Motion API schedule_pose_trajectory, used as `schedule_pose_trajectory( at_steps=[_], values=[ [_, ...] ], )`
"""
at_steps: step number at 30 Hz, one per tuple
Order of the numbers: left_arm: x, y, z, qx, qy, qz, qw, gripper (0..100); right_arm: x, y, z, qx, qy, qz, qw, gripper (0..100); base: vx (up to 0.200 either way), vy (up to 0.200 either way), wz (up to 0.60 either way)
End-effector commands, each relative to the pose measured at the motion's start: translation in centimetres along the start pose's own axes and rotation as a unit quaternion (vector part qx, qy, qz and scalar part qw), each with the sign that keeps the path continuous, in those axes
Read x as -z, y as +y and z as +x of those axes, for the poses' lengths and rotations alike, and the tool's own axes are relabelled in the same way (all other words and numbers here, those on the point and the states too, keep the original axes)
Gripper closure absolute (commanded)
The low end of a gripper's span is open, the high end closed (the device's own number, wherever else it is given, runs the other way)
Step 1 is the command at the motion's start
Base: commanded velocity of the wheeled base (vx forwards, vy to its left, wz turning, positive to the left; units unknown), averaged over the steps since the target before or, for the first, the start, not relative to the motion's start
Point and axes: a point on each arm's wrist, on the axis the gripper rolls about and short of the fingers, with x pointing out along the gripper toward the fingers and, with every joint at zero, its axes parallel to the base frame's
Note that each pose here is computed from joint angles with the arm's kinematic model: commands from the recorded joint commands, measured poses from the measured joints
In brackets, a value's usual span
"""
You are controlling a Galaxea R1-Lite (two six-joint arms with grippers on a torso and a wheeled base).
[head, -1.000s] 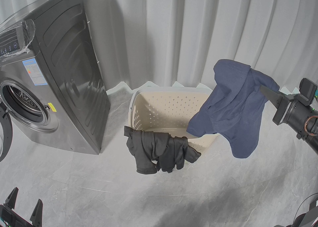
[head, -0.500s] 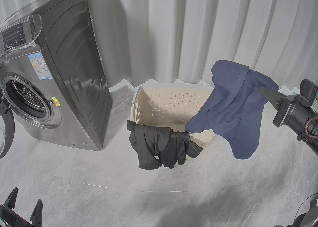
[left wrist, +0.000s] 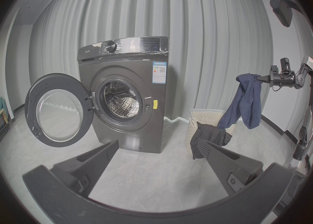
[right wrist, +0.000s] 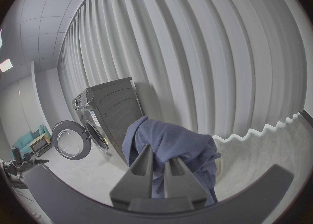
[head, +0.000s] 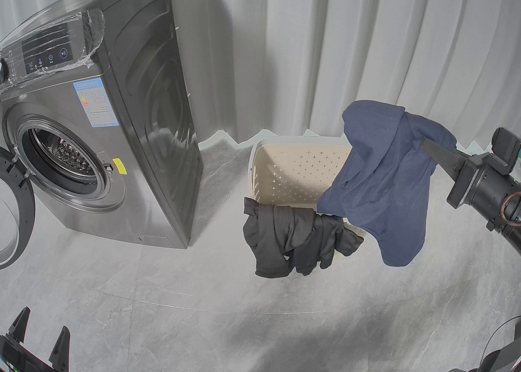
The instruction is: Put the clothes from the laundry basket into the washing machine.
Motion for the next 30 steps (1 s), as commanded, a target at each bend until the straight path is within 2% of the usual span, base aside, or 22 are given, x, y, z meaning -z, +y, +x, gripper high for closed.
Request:
schedule_pose_trajectory(
  at_steps=[1, 8, 19, 26, 30],
  values=[
    [0.4, 0.0, 0.0, 0.000, -0.002, 0.000, 1.0000, 0, -0.4, 0.2, 0.2, -0.007, -0.016, 0.003, 0.9999, 100, 0.000, 0.200, 0.00],
    [0.4, 0.0, 0.0, 0.000, -0.002, 0.000, 1.0000, 0, -1.8, 0.7, 0.4, -0.029, -0.053, 0.010, 0.9982, 100, 0.000, 0.200, 0.00],
    [0.4, 0.0, 0.0, 0.000, -0.002, 0.000, 1.0000, 0, -1.9, 0.7, 0.4, -0.029, -0.053, 0.010, 0.9981, 100, 0.000, 0.200, 0.00],
    [0.4, 0.0, 0.0, 0.000, -0.002, 0.000, 1.0000, 0, -2.9, 1.1, 0.4, -0.042, -0.083, 0.015, 0.9956, 100, 0.000, 0.200, 0.00],
    [0.4, 0.0, 0.0, 0.000, -0.002, 0.000, 1.0000, 0, -2.8, 1.1, 0.4, -0.045, -0.082, 0.015, 0.9955, 100, 0.000, 0.200, 0.00]
  ],
)
